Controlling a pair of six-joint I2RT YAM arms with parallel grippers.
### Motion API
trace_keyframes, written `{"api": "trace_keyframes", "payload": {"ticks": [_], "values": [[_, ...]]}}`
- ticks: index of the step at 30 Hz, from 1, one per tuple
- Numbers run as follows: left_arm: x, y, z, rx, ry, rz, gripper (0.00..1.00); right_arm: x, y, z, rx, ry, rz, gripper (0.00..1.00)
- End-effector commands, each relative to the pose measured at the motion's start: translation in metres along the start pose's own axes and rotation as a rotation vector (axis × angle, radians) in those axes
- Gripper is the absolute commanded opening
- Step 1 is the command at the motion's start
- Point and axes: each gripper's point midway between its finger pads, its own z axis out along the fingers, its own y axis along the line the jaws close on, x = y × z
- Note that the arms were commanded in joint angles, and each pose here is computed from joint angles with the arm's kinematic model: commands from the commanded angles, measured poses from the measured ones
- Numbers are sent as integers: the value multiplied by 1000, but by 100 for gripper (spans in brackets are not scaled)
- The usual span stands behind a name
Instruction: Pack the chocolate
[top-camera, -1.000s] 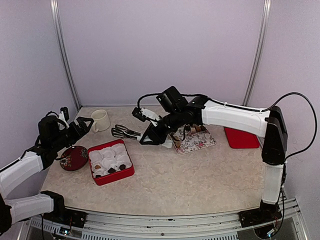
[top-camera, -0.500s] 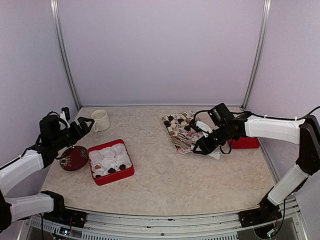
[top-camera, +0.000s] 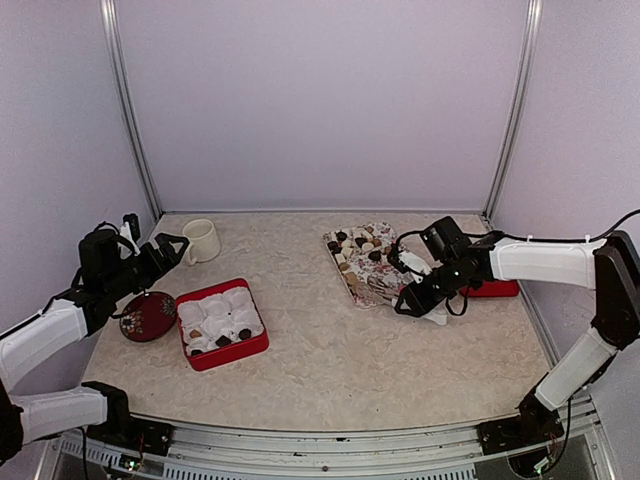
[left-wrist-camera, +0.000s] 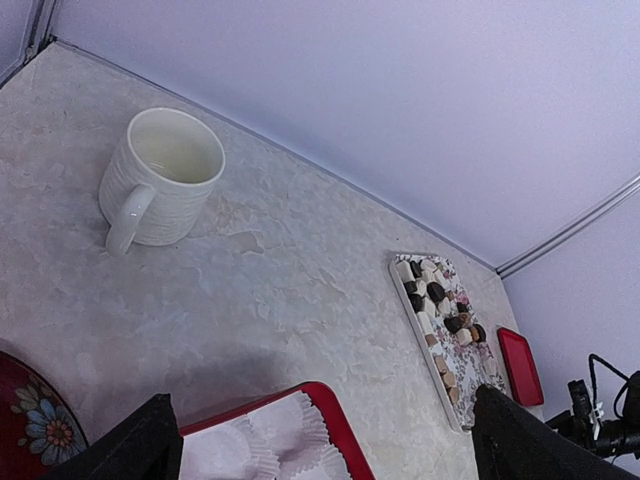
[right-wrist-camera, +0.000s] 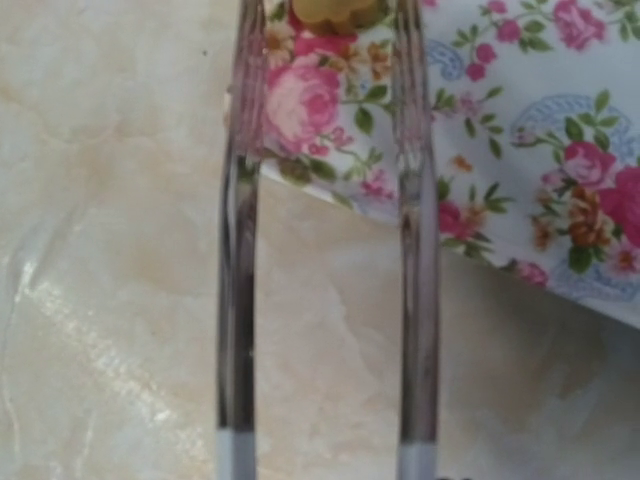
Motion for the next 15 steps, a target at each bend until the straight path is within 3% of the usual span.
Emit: {"api": "trace_keyframes", "payload": {"ticks": [1, 15], "values": [[-16, -9, -3, 19, -39, 20, 99, -16, -5, 3, 5, -37, 2, 41], [-15, -6, -2, 7, -39, 26, 99, -22, -9, 22, -2, -15, -12, 41]]}}
